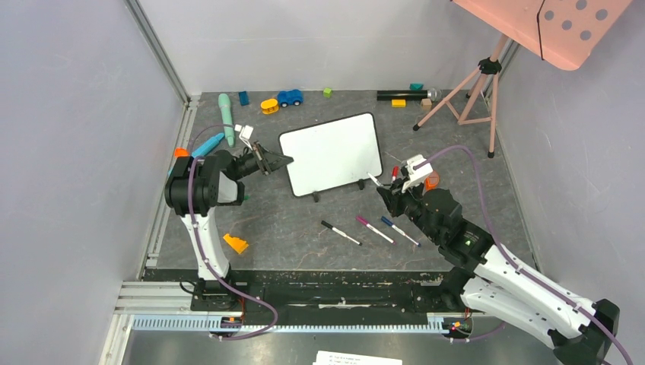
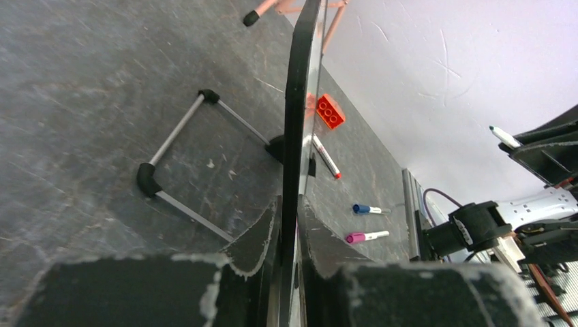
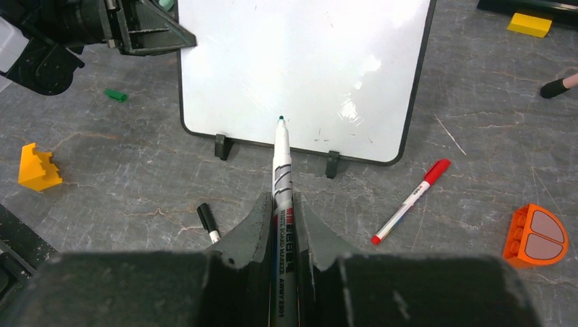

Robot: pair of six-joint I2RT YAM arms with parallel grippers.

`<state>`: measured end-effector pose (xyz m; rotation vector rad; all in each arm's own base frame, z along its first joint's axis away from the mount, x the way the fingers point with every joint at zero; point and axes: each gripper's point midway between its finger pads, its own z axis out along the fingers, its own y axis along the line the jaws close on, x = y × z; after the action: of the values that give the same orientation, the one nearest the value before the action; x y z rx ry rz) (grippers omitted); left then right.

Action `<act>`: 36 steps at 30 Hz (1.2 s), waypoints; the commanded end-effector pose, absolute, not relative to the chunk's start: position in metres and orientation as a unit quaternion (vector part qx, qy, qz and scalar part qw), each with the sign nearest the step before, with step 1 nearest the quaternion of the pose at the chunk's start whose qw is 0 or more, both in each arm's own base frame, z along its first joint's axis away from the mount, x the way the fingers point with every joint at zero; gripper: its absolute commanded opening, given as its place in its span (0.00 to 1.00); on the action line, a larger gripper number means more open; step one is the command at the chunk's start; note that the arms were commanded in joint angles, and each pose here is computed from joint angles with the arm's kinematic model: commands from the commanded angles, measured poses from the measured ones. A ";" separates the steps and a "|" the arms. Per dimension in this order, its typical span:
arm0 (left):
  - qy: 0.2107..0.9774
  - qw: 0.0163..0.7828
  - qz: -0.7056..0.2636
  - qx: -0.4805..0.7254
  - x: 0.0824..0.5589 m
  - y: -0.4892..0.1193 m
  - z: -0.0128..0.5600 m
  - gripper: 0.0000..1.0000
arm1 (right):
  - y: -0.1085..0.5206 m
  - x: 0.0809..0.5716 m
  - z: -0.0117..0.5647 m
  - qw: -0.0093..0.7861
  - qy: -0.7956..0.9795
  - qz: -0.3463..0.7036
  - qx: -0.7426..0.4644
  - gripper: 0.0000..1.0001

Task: Write a sentence on the whiteboard
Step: Move the whiteboard to the center of the board.

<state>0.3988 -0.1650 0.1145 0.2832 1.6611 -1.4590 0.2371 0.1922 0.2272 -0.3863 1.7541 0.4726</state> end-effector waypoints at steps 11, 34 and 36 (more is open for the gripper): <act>0.650 0.431 -0.596 0.192 0.346 -0.204 0.121 0.02 | 0.185 0.238 0.228 0.611 0.752 0.203 -0.142 0.00; 0.643 0.303 -0.657 0.252 0.327 -0.214 0.124 0.02 | 0.183 0.241 0.227 0.612 0.753 0.195 -0.141 0.00; 0.642 0.295 -0.659 0.258 0.326 -0.217 0.124 0.02 | 0.183 0.241 0.227 0.612 0.753 0.194 -0.141 0.00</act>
<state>0.3370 -0.2090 0.1184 0.5906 1.7104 -1.6881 0.2364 0.1857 0.2174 -0.3556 1.7699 0.4575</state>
